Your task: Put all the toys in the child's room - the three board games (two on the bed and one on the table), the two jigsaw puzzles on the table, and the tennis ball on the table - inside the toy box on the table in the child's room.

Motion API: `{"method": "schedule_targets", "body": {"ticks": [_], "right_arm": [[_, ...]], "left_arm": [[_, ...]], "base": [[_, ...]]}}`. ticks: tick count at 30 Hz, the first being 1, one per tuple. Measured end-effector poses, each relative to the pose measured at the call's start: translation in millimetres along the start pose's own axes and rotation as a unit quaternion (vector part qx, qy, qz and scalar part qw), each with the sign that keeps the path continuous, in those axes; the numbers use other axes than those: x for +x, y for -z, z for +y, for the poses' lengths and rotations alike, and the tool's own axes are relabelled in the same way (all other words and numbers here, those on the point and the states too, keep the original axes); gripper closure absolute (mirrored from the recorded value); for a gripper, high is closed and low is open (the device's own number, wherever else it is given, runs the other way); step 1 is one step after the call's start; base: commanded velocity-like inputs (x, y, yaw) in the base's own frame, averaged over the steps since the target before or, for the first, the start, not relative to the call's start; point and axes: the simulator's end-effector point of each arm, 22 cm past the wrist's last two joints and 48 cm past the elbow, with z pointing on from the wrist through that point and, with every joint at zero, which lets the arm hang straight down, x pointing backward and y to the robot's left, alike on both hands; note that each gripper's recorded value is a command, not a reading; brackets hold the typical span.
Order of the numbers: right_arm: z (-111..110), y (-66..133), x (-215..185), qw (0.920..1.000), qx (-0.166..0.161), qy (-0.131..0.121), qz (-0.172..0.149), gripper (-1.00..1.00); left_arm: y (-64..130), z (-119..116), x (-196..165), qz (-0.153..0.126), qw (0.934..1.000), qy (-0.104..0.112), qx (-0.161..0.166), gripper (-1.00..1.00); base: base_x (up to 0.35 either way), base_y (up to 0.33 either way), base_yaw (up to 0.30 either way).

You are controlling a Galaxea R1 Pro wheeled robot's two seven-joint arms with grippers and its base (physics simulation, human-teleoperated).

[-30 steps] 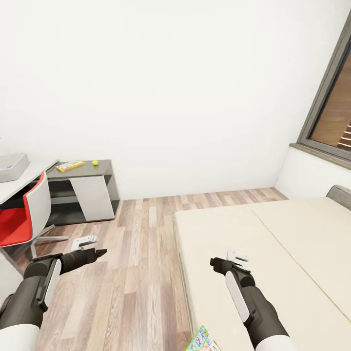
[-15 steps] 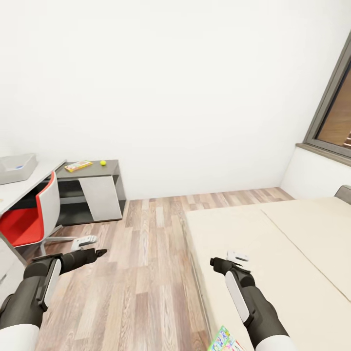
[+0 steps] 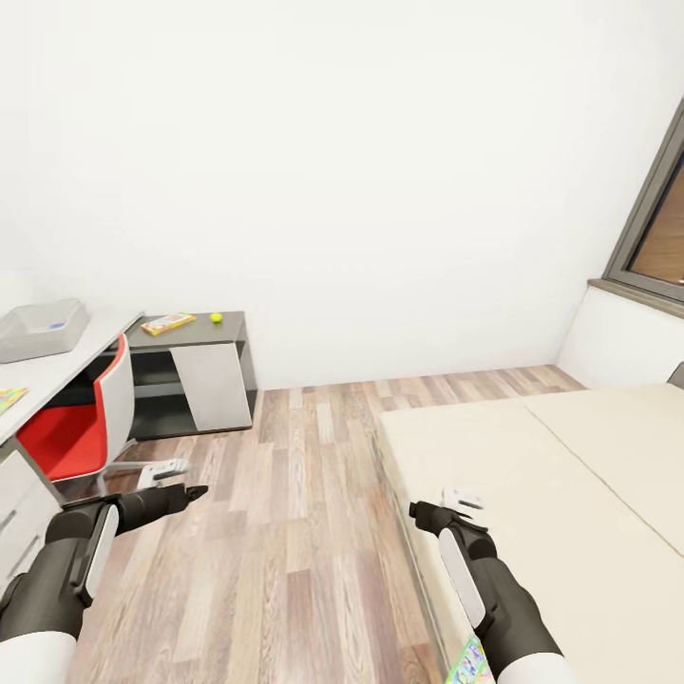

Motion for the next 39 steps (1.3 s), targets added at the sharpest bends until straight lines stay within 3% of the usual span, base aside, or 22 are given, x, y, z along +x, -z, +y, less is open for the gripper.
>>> {"method": "schedule_targets", "body": {"ticks": [18,39], "right_arm": [[0.5,0.4,-0.3,1.0,0.0,0.0,0.0,-1.0],[-1.1,6.6,-9.5,1.0,-0.001,-0.001,-0.009,-1.0]], "left_arm": [[0.4,0.1,-0.8,-0.001,1.0,0.0,0.0,-1.0],[7.6,-2.8,-9.6,-0.013,0.9999,-0.003,0.002,-1.0]], "base": [[0.0,0.256,-0.016],[0.12,0.201,-0.215]]}}
